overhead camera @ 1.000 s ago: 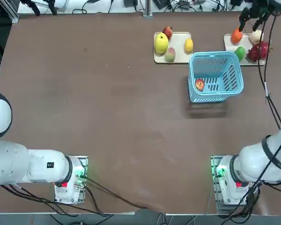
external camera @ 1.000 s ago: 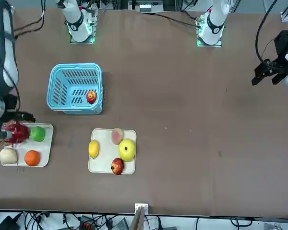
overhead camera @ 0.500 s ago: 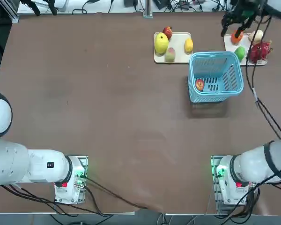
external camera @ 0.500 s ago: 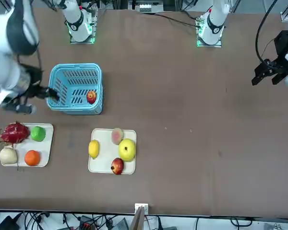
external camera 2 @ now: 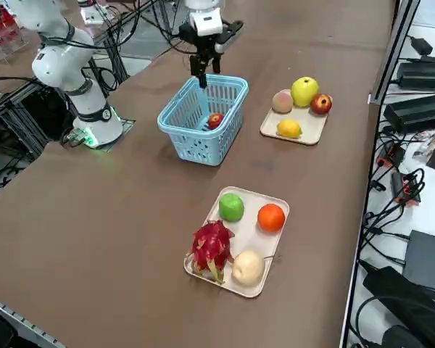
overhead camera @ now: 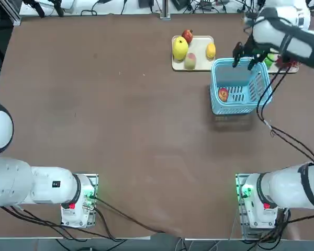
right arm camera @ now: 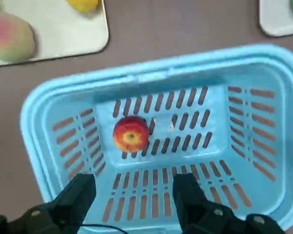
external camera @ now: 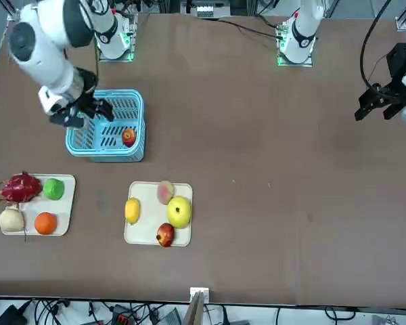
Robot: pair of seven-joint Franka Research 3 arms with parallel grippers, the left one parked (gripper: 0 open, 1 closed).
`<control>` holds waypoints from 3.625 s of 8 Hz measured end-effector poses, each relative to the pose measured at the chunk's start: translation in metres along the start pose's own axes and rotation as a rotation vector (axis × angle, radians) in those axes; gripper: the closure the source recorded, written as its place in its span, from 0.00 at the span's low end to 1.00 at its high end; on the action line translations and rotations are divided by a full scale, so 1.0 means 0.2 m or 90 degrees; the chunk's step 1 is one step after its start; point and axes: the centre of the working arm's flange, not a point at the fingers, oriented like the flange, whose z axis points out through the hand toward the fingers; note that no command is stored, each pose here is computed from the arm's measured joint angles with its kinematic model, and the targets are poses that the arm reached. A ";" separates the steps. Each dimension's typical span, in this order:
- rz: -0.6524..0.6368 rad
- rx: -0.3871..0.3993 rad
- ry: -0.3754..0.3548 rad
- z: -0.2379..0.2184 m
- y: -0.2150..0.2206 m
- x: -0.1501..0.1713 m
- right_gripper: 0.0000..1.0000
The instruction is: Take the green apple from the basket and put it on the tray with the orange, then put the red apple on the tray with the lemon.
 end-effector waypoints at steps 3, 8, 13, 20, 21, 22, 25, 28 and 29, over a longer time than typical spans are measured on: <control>-0.012 0.009 0.041 0.26 -0.02 -0.07 0.02; 0.000 0.027 0.076 0.61 -0.08 -0.07 0.02; 0.024 0.029 0.076 0.78 -0.13 -0.07 0.02; 0.031 0.015 0.058 0.95 -0.10 -0.09 0.02; 0.031 0.014 0.058 0.96 -0.10 -0.09 0.02; 0.032 0.014 0.059 0.97 -0.09 -0.09 0.02; 0.031 0.016 0.067 0.99 -0.10 -0.08 0.03; 0.031 0.018 0.070 0.99 -0.10 -0.08 0.10; 0.033 0.018 0.070 0.99 -0.10 -0.08 0.10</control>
